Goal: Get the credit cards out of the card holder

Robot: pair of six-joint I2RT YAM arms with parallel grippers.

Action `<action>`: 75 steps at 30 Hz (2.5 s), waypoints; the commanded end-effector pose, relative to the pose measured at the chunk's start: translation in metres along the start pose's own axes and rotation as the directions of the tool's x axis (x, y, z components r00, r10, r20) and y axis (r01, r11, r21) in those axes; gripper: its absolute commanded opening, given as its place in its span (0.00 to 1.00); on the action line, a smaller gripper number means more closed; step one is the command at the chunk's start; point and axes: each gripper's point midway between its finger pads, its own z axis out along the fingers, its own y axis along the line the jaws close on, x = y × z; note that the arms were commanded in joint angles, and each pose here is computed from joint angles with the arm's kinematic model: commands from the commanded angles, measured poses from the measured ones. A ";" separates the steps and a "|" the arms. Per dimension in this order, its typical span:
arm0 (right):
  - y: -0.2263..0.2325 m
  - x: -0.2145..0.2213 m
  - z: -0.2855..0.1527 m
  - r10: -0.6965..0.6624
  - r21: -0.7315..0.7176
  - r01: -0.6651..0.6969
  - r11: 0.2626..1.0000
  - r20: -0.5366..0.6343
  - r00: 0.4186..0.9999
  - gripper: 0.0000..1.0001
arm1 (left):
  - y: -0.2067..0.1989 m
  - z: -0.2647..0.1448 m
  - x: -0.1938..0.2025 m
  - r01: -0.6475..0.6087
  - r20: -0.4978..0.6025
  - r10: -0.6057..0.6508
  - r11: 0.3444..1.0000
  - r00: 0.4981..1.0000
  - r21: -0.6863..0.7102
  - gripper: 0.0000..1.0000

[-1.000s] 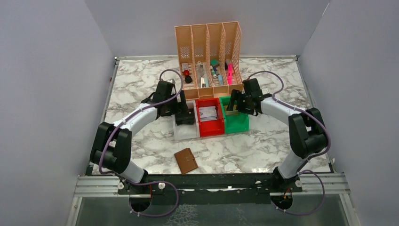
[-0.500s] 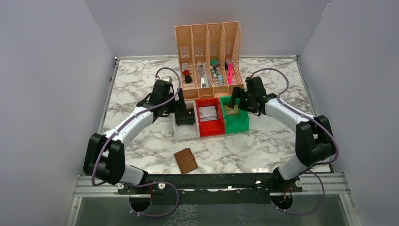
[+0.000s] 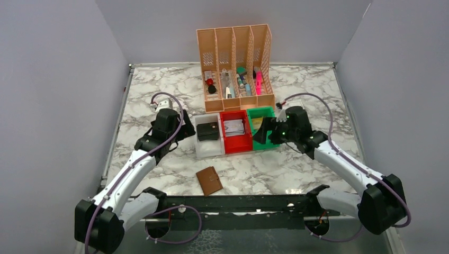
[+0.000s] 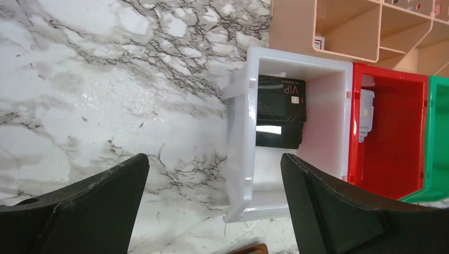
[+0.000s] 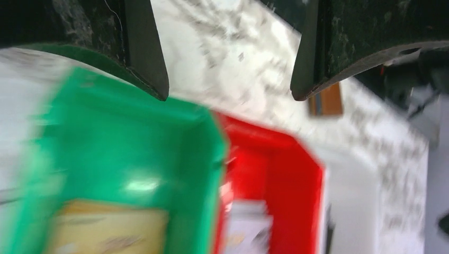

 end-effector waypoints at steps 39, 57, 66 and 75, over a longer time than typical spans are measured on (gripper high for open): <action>0.153 0.223 0.070 -0.016 -0.254 -0.099 0.962 -0.416 0.909 0.55 | 0.004 -0.034 0.154 0.388 -0.415 -0.307 0.913 0.856 0.125 0.80; 0.186 0.202 0.063 0.099 -0.355 -0.238 0.904 -0.367 0.925 0.29 | -0.020 -0.045 0.198 0.354 -0.484 -0.212 0.909 0.849 0.221 0.61; 0.124 0.172 0.031 0.017 -0.142 -0.047 0.989 -0.205 0.979 0.07 | -0.031 -0.049 0.173 0.323 -0.396 -0.189 0.896 0.898 0.305 0.69; 0.048 0.120 -0.051 -0.171 0.153 0.184 0.971 -0.095 0.981 0.08 | -0.042 -0.049 0.147 0.213 -0.313 -0.101 0.912 0.945 0.351 0.80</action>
